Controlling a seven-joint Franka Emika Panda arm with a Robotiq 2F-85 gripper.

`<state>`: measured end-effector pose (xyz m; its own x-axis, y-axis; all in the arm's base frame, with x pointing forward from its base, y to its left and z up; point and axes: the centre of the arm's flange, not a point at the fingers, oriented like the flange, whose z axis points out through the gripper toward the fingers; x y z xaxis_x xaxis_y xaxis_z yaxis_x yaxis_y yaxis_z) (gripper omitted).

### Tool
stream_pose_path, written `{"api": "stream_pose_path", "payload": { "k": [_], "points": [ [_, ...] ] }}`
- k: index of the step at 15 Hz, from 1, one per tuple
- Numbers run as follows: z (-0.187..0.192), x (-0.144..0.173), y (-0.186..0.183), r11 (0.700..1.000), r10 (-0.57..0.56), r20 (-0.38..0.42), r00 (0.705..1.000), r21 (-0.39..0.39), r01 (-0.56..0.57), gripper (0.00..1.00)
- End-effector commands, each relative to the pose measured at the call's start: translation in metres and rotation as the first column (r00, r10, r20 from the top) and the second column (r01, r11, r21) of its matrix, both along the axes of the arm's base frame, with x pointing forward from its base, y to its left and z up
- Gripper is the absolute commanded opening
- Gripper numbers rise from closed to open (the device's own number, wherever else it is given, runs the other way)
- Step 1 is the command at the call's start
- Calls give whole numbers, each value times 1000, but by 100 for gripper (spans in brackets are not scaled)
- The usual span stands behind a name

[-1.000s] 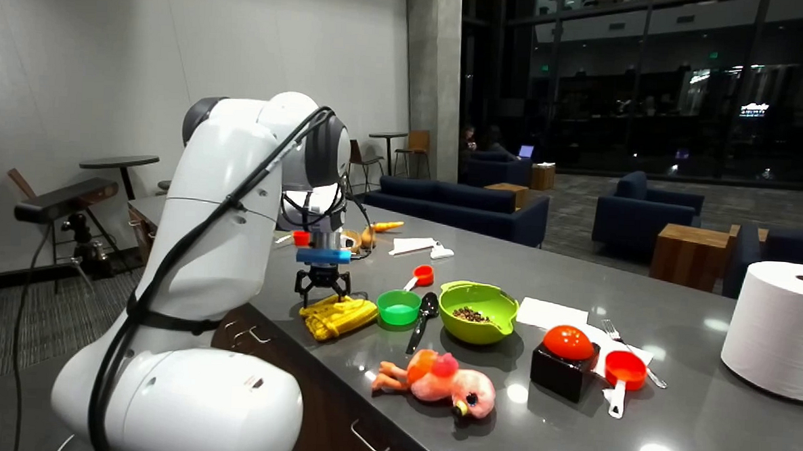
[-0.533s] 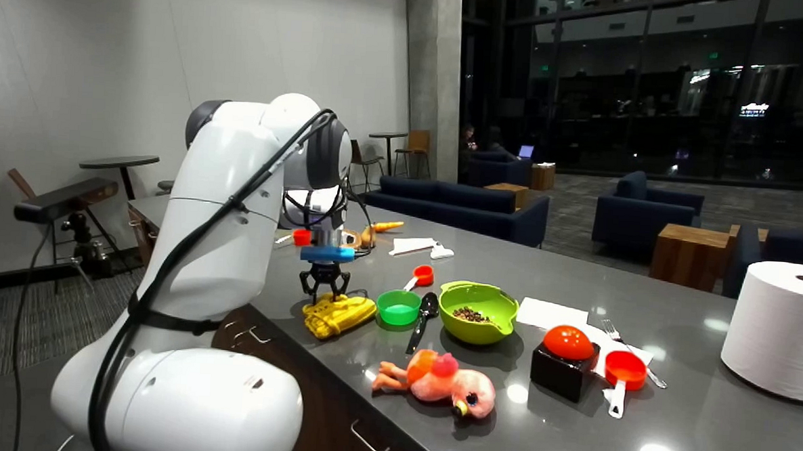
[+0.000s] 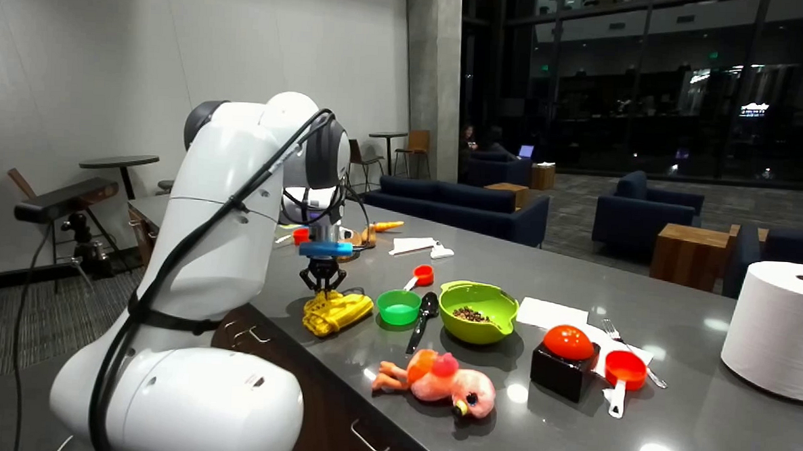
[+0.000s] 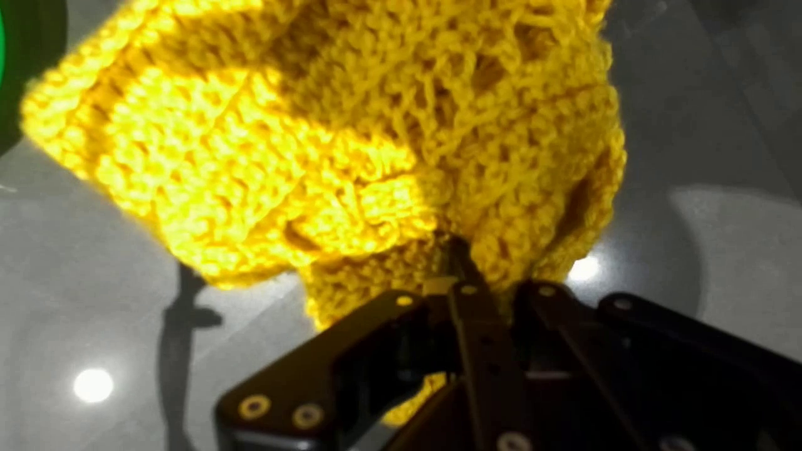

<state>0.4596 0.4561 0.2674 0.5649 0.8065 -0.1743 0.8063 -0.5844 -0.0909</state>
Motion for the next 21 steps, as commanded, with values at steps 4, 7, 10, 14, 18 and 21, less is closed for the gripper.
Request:
{"api": "stream_pose_path", "payload": {
  "k": [4, 7, 10, 14, 18, 21],
  "points": [
    [33, 1, 3, 997, -63, 2, 998, -37, 63, 2],
    [52, 6, 2, 994, -103, 4, 995, -31, 103, 2],
    [74, 11, 7, 989, -144, 8, 990, -25, 144, 2],
    [107, 17, 22, 983, -181, 12, 983, -13, 181, 2],
    [139, 20, 41, 978, -207, 34, 978, 0, 208, 2],
    [166, 21, 58, 977, -215, 49, 975, 16, 214, 2]
  ]
}}
